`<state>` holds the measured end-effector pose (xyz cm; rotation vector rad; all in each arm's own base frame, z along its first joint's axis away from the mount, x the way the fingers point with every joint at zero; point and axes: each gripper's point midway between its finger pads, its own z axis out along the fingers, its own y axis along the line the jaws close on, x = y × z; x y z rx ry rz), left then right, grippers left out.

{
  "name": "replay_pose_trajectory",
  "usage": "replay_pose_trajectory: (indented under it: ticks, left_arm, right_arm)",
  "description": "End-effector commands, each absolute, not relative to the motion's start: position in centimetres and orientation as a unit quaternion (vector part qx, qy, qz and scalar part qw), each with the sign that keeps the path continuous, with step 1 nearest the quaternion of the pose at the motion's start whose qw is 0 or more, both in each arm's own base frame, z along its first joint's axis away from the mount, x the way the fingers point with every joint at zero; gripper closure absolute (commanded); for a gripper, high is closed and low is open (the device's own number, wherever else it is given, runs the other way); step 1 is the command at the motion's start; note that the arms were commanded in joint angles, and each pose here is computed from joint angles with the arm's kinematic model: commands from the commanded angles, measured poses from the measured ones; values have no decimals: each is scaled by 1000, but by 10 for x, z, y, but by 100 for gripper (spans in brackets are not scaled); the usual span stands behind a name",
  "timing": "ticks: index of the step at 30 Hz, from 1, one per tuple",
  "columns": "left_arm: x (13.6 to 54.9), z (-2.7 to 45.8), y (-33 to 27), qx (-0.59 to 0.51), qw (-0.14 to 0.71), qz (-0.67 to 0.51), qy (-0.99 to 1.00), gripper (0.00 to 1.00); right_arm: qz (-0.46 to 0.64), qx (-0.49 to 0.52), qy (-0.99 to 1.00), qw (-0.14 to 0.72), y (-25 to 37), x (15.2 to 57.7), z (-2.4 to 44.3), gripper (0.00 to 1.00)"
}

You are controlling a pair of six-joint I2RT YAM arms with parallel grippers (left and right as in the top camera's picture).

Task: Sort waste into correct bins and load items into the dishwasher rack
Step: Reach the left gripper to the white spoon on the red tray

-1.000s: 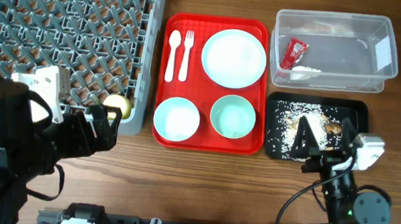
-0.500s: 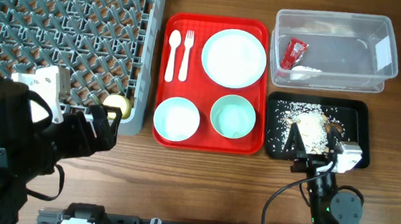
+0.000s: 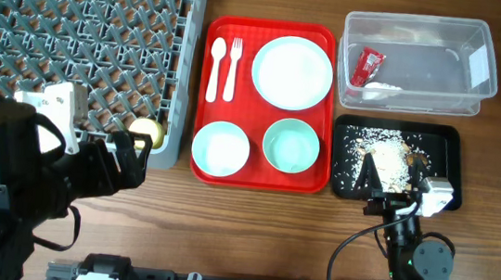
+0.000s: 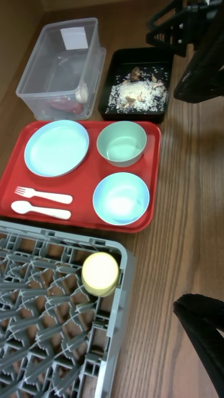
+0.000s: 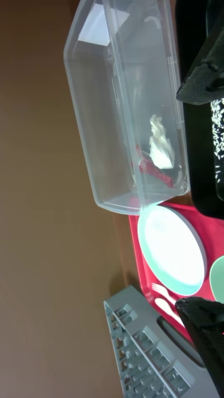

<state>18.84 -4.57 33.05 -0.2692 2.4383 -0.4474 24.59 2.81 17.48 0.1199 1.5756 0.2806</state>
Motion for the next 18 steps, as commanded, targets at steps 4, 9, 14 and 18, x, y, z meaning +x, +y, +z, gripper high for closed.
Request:
replay_pose_trajectory:
  ticks: [4, 9, 14, 18]
  left_arm:
    - [188, 334, -48, -100, 321, -176, 925, 0]
    - [185, 336, -61, -122, 303, -223, 918, 0]
    - [210, 358, -65, -171, 342, -269, 884, 0]
    - [242, 344, -67, -169, 329, -252, 894, 0]
  right_arm:
    - [113, 56, 699, 704, 23, 246, 179, 0]
    - [113, 56, 699, 704, 23, 246, 179, 0]
    - [113, 56, 699, 704, 23, 246, 179, 0]
    - [113, 56, 699, 704, 23, 246, 179, 0]
